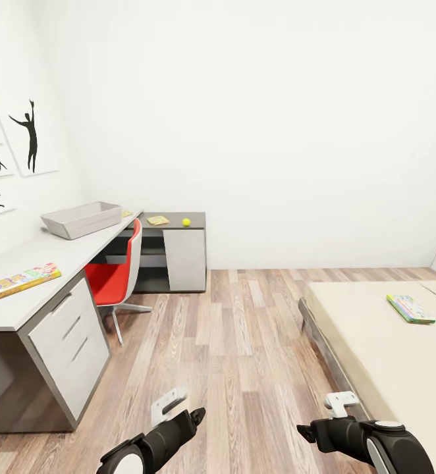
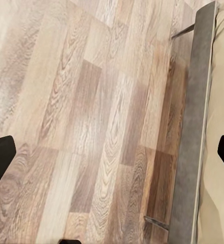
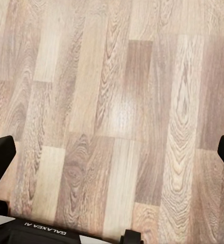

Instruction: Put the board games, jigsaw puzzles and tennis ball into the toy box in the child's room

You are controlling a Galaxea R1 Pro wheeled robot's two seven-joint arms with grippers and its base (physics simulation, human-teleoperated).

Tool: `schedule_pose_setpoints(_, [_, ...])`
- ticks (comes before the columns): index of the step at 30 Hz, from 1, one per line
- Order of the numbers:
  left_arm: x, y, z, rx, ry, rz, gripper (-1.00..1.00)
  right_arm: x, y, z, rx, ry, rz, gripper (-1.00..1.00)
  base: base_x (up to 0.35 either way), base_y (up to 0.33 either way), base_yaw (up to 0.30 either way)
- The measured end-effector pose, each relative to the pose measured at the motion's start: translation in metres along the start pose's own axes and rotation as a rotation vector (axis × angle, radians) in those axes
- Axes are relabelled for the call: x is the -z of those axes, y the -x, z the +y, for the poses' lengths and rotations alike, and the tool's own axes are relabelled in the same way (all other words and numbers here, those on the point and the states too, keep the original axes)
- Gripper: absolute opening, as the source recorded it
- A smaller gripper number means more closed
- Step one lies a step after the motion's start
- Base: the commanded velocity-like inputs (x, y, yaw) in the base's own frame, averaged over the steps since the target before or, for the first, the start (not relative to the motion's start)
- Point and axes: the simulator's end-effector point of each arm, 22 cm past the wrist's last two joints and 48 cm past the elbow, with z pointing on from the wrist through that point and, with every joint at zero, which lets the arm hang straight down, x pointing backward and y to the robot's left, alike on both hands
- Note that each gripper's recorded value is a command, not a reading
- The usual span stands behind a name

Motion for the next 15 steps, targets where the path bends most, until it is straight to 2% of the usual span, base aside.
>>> schedule_pose_setpoints(5, [0.0, -0.0001, 0.0, 0.0, 0.0, 0.0, 1.0, 0.0, 0.0, -0.0001, 0.0, 0.0, 0.0, 1.0, 0.0, 0.0, 0.014])
schedule_pose_setpoints(15, [0.0, 0.0, -0.0002, 0.0, 0.0, 0.0, 1.0, 0.0003, -0.0002, -0.0016, -0.001, -0.002, 0.0, 1.0, 0.0, 0.0, 0.085])
